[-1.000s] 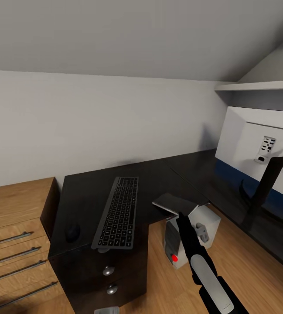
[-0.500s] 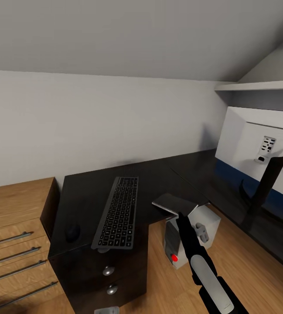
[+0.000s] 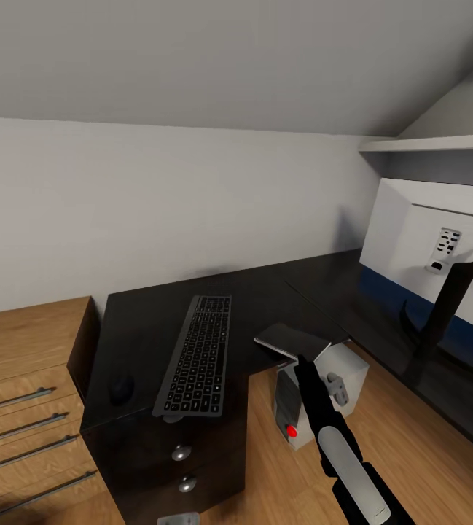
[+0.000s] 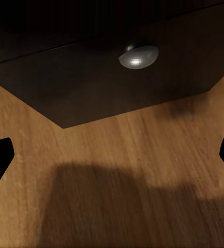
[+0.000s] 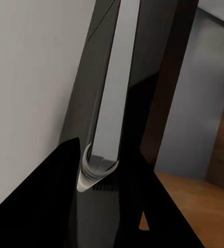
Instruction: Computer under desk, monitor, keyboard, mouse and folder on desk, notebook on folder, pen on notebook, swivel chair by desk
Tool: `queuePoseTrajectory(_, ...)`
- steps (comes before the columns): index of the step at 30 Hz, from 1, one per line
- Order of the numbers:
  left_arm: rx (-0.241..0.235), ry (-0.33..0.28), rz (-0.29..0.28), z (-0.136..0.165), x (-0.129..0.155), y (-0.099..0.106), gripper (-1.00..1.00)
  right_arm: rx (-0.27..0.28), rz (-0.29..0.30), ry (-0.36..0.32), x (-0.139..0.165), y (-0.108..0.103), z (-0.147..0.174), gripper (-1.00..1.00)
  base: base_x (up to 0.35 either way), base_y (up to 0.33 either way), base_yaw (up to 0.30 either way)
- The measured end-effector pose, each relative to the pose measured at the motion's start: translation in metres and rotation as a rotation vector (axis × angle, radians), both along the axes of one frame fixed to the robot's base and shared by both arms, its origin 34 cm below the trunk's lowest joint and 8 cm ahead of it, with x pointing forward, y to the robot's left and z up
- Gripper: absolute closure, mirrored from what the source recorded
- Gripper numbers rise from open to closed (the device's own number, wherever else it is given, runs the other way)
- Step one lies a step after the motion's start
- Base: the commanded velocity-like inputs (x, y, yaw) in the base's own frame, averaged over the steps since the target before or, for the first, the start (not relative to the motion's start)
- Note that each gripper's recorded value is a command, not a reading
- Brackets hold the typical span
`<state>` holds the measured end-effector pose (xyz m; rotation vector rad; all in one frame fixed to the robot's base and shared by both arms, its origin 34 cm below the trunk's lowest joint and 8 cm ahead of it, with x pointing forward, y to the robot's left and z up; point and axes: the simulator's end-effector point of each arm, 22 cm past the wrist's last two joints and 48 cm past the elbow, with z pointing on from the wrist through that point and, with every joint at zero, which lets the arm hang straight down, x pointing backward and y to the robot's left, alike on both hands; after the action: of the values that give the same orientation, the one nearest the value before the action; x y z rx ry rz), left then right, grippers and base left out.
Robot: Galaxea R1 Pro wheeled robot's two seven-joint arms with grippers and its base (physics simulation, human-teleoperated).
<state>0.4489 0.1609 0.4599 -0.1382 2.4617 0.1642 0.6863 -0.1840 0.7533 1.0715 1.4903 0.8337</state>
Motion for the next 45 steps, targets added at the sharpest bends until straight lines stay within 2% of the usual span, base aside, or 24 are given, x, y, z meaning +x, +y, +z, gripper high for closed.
queuePoseTrajectory(9, 0.0, 0.0, 0.0, 0.0, 0.0, 0.0, -1.0, 0.003, -0.001, 0.001, 0.0, -0.001, 0.0, 1.0, 0.0, 0.0, 0.0)
queuePoseTrajectory(10, 0.0, 0.0, -0.001, 0.0, 0.0, 0.0, -1.0, 0.003, -0.001, 0.001, 0.0, -0.001, 0.0, -1.0, 0.0, 0.0, 0.0)
queuePoseTrajectory(11, 0.0, 0.0, 0.0, 0.0, 0.0, 0.0, -1.0, 0.008, -0.01, 0.026, -0.001, -0.004, -0.012, -1.0, 0.0, 0.0, 0.0)
queuePoseTrajectory(25, 0.0, 0.001, -0.001, 0.0, 0.0, 0.001, -1.0, 0.007, -0.008, 0.025, -0.001, -0.003, -0.012, -1.0, -0.005, 0.0, 0.0)
queuePoseTrajectory(45, -0.001, 0.002, 0.0, -0.001, 0.0, 0.0, -1.0, 0.007, -0.007, 0.025, -0.001, -0.003, -0.013, -1.0, -0.199, -0.054, 0.0)
